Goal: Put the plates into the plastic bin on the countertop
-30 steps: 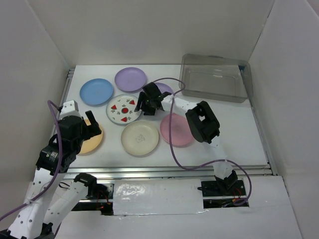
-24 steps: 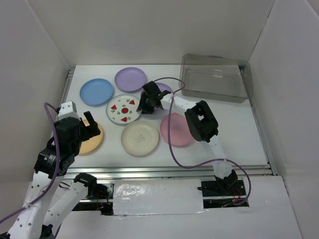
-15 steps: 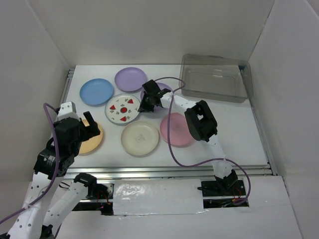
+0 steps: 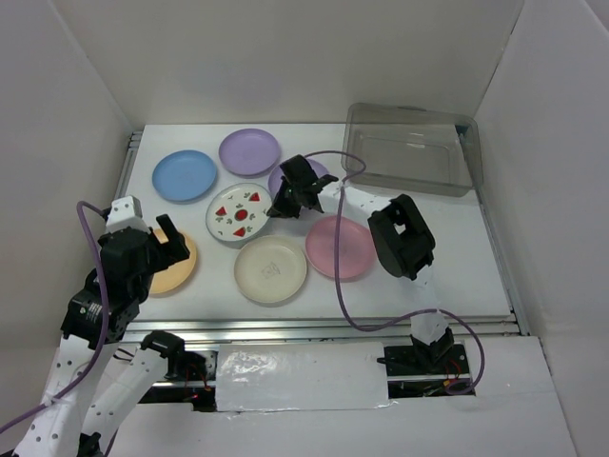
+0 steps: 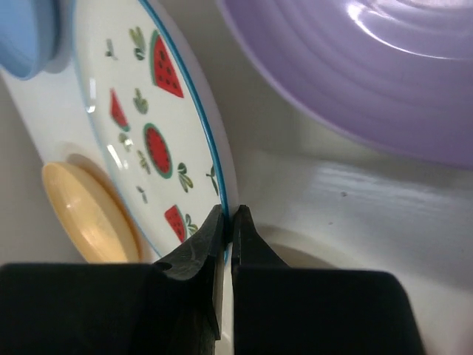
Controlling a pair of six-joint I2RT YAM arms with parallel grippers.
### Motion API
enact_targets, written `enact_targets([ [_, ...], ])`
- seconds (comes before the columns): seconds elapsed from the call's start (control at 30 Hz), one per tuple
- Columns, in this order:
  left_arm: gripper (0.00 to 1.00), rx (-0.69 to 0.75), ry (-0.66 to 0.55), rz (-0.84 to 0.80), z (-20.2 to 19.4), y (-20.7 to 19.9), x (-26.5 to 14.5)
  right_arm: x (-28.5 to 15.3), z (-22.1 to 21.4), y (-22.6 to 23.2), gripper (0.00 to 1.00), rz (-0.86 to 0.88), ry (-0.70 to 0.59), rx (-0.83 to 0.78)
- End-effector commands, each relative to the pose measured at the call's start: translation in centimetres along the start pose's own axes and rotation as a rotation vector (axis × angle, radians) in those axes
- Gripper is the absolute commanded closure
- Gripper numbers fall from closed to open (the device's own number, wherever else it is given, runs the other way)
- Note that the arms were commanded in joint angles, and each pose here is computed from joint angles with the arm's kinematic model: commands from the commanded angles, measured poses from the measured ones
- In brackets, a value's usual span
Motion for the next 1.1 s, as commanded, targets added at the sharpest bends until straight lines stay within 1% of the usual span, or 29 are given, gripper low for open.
enact_targets([
  [0.0, 0.01, -0.016, -0.052, -0.005, 0.9, 0.0, -0.2, -8.1, 1.8, 9.8, 1.00, 0.380, -0.061, -0.038],
  [0.07, 0.01, -0.016, -0.053, -0.007, 0.9, 0.0, -0.2, -9.4, 2.3, 11.1, 1.00, 0.442, -0.056, -0.044],
  [0.13, 0.01, -0.017, -0.053, -0.003, 0.9, 0.0, -0.2, -10.3, 2.6, 11.3, 1.00, 0.477, -0.025, -0.033],
  [0.17, 0.01, -0.017, -0.051, -0.002, 0.9, 0.0, -0.2, -11.9, 2.8, 12.1, 1.00, 0.526, -0.024, -0.039],
  [0.23, 0.01, -0.017, -0.052, 0.001, 0.9, 0.1, -0.2, -13.1, 3.6, 11.8, 1.00, 0.546, -0.040, -0.016],
  [0.27, 0.01, -0.019, -0.056, -0.003, 0.9, 0.1, -0.3, -15.0, 4.2, 12.3, 1.00, 0.576, -0.062, -0.015],
  [0.3, 0.01, -0.019, -0.057, -0.003, 1.0, 0.0, -0.3, -16.0, 5.0, 12.2, 1.00, 0.578, -0.083, -0.007],
  [0.37, 0.01, -0.016, -0.053, 0.000, 0.9, 0.0, -0.2, -18.6, 8.4, 10.9, 1.00, 0.547, -0.171, 0.046],
  [0.4, 0.01, -0.016, -0.050, -0.001, 0.9, 0.0, -0.1, -19.4, 9.8, 10.1, 1.00, 0.532, -0.211, 0.064],
  [0.43, 0.01, -0.015, -0.047, -0.002, 0.9, 0.0, -0.1, -21.3, 13.0, 8.4, 1.00, 0.517, -0.292, 0.103],
  [0.53, 0.01, -0.011, -0.046, -0.007, 0.8, -0.1, -0.1, -23.2, 17.4, 4.6, 1.00, 0.461, -0.380, 0.173],
  [0.57, 0.01, -0.010, -0.046, -0.005, 0.9, -0.1, 0.0, -24.4, 20.1, 2.4, 1.00, 0.437, -0.430, 0.209],
  [0.67, 0.01, -0.006, -0.040, -0.011, 0.8, -0.2, 0.1, -25.8, 24.5, -1.8, 1.00, 0.365, -0.505, 0.246],
  [0.7, 0.01, -0.006, -0.038, -0.013, 0.8, -0.3, 0.1, -25.9, 25.3, -2.7, 1.00, 0.343, -0.519, 0.225],
  [0.77, 0.01, -0.005, -0.038, -0.013, 0.8, -0.3, 0.2, -26.5, 28.3, -5.9, 1.00, 0.301, -0.558, 0.244],
  [0.87, 0.01, -0.001, -0.034, -0.017, 0.8, -0.3, 0.2, -26.2, 31.0, -9.1, 1.00, 0.263, -0.559, 0.264],
  [0.97, 0.01, 0.004, -0.033, -0.023, 0.7, -0.5, 0.2, -25.4, 32.6, -11.5, 1.00, 0.224, -0.561, 0.275],
  [1.0, 0.01, 0.002, -0.033, -0.025, 0.8, -0.5, 0.2, -25.7, 33.4, -11.9, 1.00, 0.222, -0.574, 0.279],
  [1.07, 0.01, 0.005, -0.029, -0.024, 0.7, -0.6, 0.3, -24.1, 34.3, -13.5, 1.00, 0.188, -0.541, 0.302],
])
Point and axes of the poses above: each gripper's point midway between its finger pads, its own x axis out along the fingers, its own y axis along the line the jaws close on, z = x × y, the point moved 6 cm from there along -x, back along the fingers, and after that the axes turned 13 degrees about x, right-handed, at the moved point
